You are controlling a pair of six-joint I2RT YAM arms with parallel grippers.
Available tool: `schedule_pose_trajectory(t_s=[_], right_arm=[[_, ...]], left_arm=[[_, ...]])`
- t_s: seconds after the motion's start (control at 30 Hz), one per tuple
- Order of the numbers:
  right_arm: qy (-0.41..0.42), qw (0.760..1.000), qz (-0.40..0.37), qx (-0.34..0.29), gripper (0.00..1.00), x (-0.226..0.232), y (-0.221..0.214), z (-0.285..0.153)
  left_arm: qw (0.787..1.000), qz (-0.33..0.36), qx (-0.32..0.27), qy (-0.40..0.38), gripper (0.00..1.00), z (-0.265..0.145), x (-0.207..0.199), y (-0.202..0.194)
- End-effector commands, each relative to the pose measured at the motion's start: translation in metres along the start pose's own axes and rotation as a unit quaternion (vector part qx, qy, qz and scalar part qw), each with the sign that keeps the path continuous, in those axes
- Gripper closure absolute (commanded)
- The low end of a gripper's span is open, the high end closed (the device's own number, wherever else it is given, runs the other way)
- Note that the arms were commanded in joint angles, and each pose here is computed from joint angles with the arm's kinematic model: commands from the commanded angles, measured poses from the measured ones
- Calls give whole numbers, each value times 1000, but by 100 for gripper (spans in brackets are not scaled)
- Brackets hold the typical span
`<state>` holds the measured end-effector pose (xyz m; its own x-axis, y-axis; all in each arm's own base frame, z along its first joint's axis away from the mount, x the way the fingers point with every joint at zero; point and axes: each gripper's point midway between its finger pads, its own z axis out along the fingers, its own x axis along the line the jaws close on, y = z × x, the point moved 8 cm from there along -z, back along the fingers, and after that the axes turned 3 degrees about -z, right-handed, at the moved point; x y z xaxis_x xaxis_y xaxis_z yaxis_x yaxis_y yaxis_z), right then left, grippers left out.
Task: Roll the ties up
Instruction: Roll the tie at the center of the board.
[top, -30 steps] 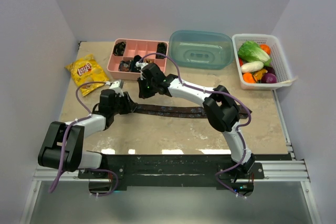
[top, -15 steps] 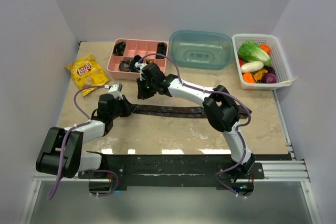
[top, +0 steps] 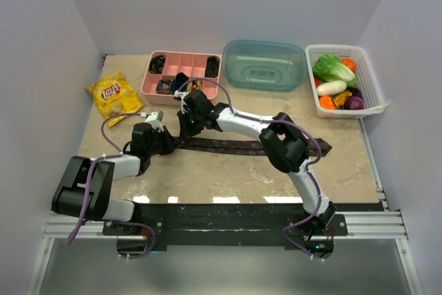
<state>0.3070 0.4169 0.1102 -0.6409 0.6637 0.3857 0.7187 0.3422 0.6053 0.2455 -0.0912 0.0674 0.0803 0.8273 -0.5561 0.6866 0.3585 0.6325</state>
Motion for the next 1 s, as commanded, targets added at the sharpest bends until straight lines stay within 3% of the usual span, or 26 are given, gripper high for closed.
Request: schedule_pose_trajectory(t_s=[0.0,0.3,0.47,0.6,0.7,0.97], right_arm=[[19,1000,-15,-2,100,7,-1,0],[-12,1000,-17,15,100,-4,-14,13],[-46,998,-18,35,100,-17,-23,23],[-47,998,-20,42,100,-18,-26,27],[-44,998,-21,42,100,-17,-26,26],[-39,998,-24,40,100,-14,-23,22]], left_arm=[[1000,10,-22,-11,100,1,-10,18],[999,13,-32,-13,100,0,-16,29],[999,16,-48,-3,81,-8,-21,39],[997,17,-73,32,57,-15,-22,54],[995,13,-82,58,46,-21,-16,61],[992,-54,-95,59,41,-36,27,64]])
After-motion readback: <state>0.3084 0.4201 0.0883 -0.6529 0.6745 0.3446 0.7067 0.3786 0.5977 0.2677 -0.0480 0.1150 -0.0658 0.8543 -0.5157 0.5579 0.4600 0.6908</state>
